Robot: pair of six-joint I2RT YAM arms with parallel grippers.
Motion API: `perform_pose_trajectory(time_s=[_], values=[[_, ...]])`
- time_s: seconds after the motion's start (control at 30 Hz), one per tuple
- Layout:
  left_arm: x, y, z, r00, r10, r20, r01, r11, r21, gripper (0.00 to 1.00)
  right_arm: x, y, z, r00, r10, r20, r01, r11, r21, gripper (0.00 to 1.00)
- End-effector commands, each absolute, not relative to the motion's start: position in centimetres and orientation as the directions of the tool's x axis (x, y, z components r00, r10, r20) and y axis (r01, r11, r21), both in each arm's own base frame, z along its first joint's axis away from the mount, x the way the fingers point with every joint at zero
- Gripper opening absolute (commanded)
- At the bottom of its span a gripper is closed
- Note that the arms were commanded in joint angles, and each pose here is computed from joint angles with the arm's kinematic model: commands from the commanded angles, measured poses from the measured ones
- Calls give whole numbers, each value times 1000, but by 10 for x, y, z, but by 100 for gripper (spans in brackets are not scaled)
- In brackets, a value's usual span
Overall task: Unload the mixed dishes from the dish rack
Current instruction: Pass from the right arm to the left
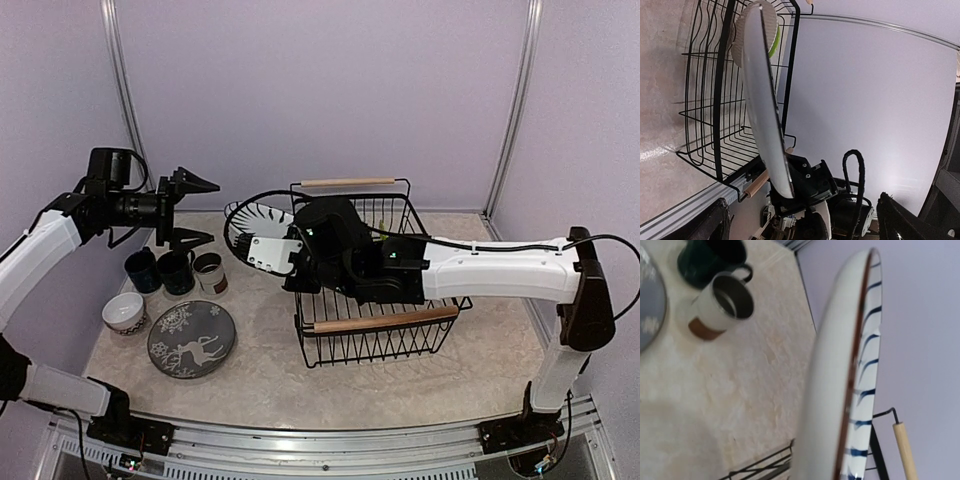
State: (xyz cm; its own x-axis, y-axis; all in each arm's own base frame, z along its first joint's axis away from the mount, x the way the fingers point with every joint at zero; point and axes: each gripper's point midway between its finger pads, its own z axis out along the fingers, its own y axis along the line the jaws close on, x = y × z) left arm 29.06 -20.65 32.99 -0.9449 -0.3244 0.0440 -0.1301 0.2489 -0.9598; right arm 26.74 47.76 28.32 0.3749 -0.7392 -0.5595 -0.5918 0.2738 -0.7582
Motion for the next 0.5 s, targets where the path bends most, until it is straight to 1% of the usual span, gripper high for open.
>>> perform_pose_trajectory(time_s=[0.0, 0.17, 0.27, 0.37, 0.43, 0.47], values=[[284, -219, 325, -948, -313, 65, -149, 253, -956, 94, 271, 488, 342, 468, -698, -542, -429, 356, -830, 0], [289, -228, 298, -946, -314, 78, -186, 332, -925, 84, 262, 499, 337, 499, -694, -519, -421, 329, -845, 0], [293, -227, 287, -941, -332, 64, -191, 365, -911, 70, 258, 504, 333, 509, -700, -502, -413, 313, -855, 0], [296, -226, 284, -938, -344, 32, -172, 385, -907, 53, 255, 509, 328, 516, -708, -481, -403, 295, -866, 0], [297, -225, 285, -938, -347, 12, -157, 393, -906, 46, 254, 512, 325, 519, -711, -474, -401, 287, -870, 0], [297, -224, 284, -937, -348, 7, -154, 397, -905, 41, 253, 513, 325, 522, -710, -472, -402, 283, -871, 0]])
